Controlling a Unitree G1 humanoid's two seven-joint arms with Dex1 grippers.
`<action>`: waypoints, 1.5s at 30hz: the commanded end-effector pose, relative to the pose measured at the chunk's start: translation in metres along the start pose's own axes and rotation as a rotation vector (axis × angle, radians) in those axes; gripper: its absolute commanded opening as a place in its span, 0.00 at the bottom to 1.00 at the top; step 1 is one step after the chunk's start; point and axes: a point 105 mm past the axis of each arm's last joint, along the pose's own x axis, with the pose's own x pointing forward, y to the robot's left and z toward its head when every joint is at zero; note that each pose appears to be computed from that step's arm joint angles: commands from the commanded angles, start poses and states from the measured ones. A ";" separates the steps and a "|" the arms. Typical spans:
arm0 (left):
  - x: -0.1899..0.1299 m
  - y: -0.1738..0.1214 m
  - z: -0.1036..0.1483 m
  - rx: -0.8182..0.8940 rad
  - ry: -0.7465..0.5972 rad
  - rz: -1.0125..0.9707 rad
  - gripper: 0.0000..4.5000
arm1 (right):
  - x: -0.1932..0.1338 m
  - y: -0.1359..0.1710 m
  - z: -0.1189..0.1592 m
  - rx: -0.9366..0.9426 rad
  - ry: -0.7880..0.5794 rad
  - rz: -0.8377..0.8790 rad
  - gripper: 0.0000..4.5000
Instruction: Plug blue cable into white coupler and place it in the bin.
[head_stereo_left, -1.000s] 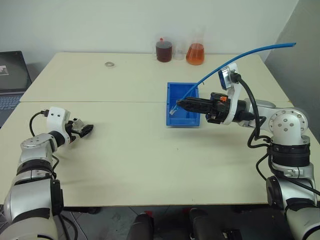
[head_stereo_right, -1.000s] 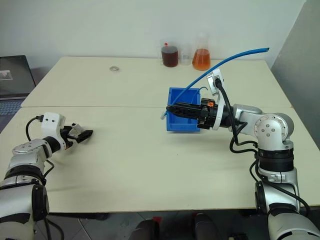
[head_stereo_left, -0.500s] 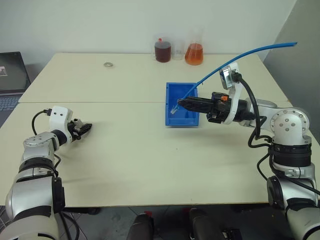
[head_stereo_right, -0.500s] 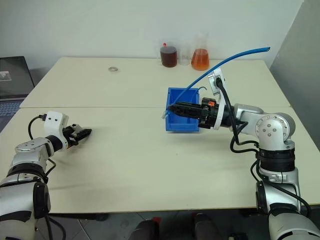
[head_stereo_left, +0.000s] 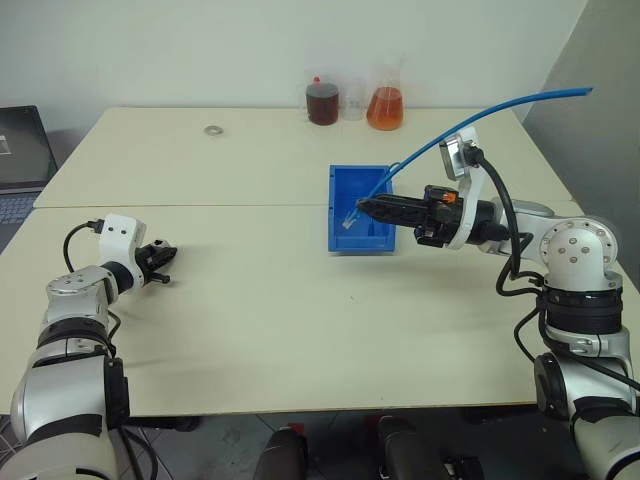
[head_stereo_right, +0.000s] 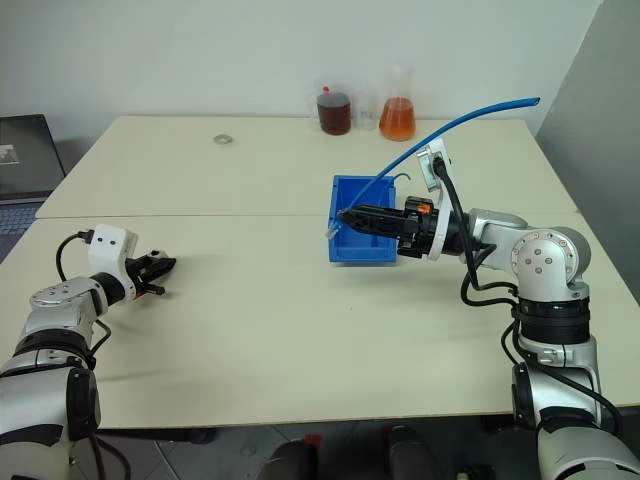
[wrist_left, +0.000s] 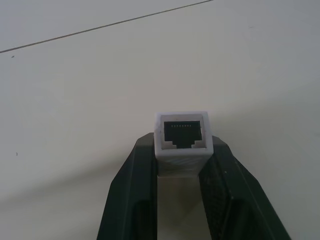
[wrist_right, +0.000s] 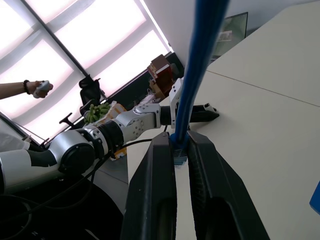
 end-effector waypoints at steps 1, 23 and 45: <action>0.015 -0.044 0.023 0.210 -0.033 -0.226 0.17 | -0.003 0.007 0.012 -0.054 -0.026 0.016 0.02; -0.023 -0.251 0.029 0.760 -0.050 -1.248 0.17 | -0.004 0.008 -0.054 -0.288 0.217 -0.030 0.02; -0.026 -0.260 0.015 0.649 -0.046 -1.237 0.17 | 0.039 -0.009 -0.098 -0.502 0.227 -0.037 0.02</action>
